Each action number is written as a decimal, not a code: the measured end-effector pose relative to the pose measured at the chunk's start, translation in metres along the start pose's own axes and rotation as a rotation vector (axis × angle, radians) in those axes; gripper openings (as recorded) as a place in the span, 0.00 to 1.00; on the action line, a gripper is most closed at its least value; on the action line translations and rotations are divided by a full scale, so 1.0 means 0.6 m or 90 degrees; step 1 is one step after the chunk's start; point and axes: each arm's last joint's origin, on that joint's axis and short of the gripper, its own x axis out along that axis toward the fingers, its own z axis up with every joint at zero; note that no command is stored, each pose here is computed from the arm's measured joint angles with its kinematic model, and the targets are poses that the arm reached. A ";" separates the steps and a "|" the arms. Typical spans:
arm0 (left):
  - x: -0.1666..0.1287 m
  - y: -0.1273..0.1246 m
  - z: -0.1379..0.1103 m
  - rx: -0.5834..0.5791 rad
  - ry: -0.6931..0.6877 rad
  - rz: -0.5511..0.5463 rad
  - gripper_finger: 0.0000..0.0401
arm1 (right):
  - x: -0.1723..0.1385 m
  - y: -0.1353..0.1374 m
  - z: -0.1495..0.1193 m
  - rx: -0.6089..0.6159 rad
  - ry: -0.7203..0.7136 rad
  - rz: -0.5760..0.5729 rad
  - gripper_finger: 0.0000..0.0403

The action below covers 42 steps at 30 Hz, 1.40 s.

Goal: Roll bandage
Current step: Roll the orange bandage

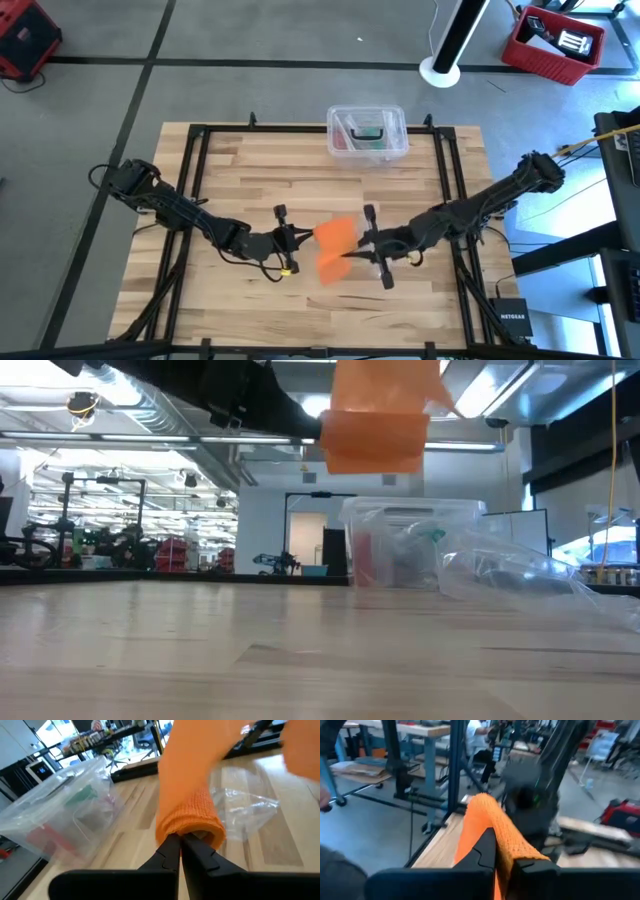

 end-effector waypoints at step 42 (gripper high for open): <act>0.007 -0.059 -0.031 -0.129 0.019 -0.234 0.00 | 0.051 -0.263 -0.010 0.154 0.200 -0.174 0.83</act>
